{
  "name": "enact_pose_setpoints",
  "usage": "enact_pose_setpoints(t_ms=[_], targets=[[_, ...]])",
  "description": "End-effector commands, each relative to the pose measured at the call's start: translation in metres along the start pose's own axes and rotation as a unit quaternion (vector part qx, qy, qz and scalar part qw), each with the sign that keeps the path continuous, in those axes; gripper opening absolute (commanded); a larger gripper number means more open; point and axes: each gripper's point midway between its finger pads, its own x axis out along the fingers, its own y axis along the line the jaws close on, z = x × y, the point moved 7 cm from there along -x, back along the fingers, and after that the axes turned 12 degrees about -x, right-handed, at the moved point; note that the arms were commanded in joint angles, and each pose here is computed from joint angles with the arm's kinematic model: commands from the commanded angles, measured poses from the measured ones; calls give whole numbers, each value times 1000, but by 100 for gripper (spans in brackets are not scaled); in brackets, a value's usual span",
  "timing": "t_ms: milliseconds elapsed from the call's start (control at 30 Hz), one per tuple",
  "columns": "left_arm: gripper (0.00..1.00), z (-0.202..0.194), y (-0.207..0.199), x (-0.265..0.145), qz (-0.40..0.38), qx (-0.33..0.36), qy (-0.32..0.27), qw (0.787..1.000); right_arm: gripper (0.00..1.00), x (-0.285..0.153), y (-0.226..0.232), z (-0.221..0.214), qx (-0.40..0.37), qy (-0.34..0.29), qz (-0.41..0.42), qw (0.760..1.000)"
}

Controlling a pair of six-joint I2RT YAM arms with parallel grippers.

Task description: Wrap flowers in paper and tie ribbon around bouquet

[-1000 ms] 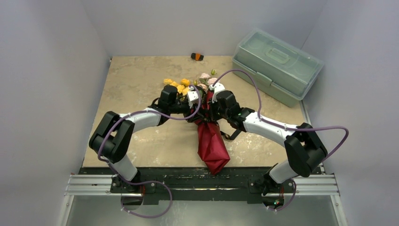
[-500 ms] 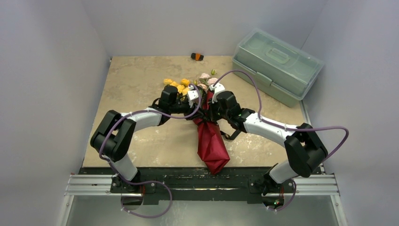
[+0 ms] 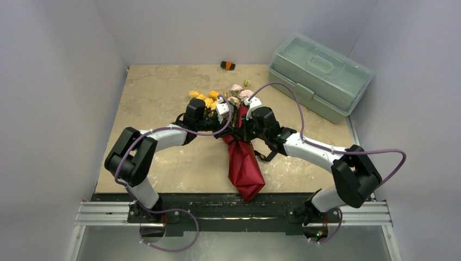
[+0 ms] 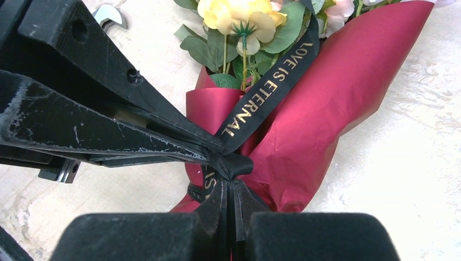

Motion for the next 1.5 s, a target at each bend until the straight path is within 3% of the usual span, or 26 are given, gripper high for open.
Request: enact_pose_setpoints(t_ms=[0, 400, 967, 1133, 1267, 1467], targets=[[0, 5, -8, 0, -33, 18, -1, 999, 0, -7, 2, 16, 4, -41, 8, 999], [0, 11, -25, -9, -102, 35, 29, 994, 0, -3, -5, 10, -23, -27, -11, 999], [0, 12, -21, -7, -139, -22, 100, 985, 0, -13, -4, 16, -63, -36, 6, 997], [0, 11, -17, -6, -137, -31, 105, 985, 10, -22, -5, 20, -69, -46, 1, 997], [0, 13, -16, -6, -132, -40, 106, 985, 23, -35, -7, 21, -79, -58, -2, 995], [0, 18, -15, -5, -125, -56, 114, 984, 29, -58, -11, 15, -91, -91, -11, 992]])
